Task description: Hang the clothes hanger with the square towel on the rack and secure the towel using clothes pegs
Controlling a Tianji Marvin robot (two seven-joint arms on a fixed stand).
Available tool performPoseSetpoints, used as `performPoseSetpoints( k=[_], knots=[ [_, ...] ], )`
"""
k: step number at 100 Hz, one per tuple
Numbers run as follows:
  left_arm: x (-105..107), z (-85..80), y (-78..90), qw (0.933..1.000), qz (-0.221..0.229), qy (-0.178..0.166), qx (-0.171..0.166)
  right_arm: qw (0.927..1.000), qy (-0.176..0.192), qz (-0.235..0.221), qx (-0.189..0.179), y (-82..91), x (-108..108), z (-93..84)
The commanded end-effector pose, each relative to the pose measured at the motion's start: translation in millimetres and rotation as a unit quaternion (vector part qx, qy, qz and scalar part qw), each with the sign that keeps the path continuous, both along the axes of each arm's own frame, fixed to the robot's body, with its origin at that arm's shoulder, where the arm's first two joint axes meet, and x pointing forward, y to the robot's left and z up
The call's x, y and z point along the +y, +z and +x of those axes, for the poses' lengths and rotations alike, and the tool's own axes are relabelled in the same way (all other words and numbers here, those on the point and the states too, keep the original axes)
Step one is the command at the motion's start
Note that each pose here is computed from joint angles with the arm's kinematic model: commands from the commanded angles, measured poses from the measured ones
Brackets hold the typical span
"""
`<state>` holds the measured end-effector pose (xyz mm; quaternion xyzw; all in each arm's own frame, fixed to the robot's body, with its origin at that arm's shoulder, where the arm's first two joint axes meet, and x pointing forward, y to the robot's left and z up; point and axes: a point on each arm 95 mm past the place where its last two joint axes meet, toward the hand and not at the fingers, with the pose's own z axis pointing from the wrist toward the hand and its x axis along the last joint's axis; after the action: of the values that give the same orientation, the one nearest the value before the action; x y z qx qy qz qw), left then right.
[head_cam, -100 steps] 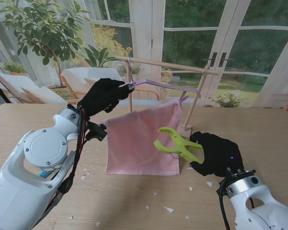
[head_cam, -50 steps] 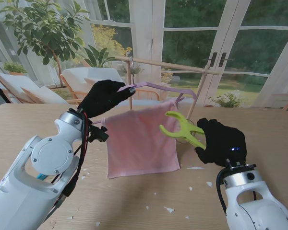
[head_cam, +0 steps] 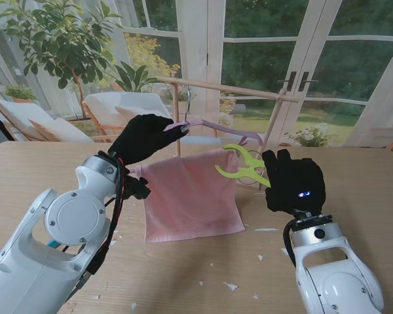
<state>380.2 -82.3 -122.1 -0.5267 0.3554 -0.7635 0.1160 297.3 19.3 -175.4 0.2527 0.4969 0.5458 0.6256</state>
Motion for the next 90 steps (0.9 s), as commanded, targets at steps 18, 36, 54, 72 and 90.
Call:
performPoseSetpoints(
  k=[18, 36, 54, 72, 90],
  knots=[
    [-6.4, -8.8, 6.9, 0.9998, 0.009, -0.016, -0.001, 0.9992, -0.01, -0.037, 0.009, 1.4, 7.1, 9.3],
    [-8.5, -11.5, 8.4, 0.9996, 0.018, -0.023, -0.003, 0.9975, -0.018, -0.066, 0.018, 1.8, 11.3, 13.8],
    [-10.1, -13.3, 9.2, 0.9993, 0.019, -0.031, 0.002, 0.9955, -0.02, -0.089, 0.026, 0.3, 15.2, 18.2],
    [-12.5, -14.8, 11.7, 0.9992, 0.017, -0.037, 0.006, 0.9933, -0.018, -0.111, 0.027, -0.3, 21.2, 22.3],
    [-13.6, -14.8, 13.4, 0.9992, 0.018, -0.035, 0.004, 0.9912, -0.02, -0.125, 0.04, 2.1, 27.7, 20.5]
  ],
)
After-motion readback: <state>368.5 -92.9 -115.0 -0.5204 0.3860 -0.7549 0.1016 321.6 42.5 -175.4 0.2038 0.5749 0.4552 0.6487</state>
